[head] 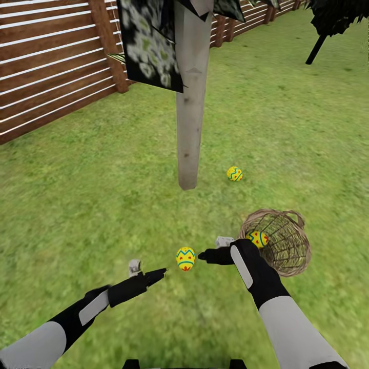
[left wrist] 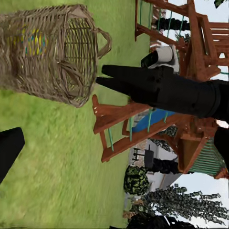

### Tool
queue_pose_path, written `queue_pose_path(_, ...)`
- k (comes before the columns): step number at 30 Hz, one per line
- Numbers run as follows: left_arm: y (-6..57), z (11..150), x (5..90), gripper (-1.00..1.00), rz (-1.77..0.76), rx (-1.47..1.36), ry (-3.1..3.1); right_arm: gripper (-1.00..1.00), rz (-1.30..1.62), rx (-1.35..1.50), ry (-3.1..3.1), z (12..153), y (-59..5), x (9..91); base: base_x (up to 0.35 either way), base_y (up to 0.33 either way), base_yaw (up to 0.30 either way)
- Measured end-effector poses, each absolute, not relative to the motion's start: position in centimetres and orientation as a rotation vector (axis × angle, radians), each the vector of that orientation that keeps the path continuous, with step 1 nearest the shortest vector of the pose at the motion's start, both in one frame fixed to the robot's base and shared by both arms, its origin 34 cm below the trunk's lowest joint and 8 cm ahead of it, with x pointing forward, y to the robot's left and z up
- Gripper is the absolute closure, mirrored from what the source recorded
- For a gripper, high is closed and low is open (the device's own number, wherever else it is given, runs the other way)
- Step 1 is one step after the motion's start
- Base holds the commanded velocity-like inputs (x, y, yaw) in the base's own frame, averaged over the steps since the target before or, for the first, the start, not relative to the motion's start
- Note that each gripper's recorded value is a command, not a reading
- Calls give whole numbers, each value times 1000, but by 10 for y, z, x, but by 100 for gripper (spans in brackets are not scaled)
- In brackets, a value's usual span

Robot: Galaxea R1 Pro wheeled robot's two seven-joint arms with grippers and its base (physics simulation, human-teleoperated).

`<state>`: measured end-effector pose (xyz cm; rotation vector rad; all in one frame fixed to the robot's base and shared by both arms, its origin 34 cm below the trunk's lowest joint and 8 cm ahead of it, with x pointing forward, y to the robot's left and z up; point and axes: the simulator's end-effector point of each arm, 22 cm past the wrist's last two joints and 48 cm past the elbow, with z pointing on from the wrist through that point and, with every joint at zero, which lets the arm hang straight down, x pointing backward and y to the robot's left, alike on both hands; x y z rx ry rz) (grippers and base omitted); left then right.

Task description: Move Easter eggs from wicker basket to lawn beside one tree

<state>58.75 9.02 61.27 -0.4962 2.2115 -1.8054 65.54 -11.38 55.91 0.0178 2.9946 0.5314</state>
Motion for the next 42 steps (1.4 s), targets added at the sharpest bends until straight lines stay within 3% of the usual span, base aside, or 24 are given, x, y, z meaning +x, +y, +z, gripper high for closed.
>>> queue_pose_path(5,132,559,593,-100,-1515,-688,2378,-100,532,16,2986,563,-113,658,0,0,0)
queue_pose_path(21,162,524,592,-100,-1206,-749,2555,-100,532,9,2961,577,-112,665,0,0,0)
queue_pose_path(42,168,532,608,-100,-1152,-704,2507,-100,536,5,2939,589,-110,671,-28,0,0)
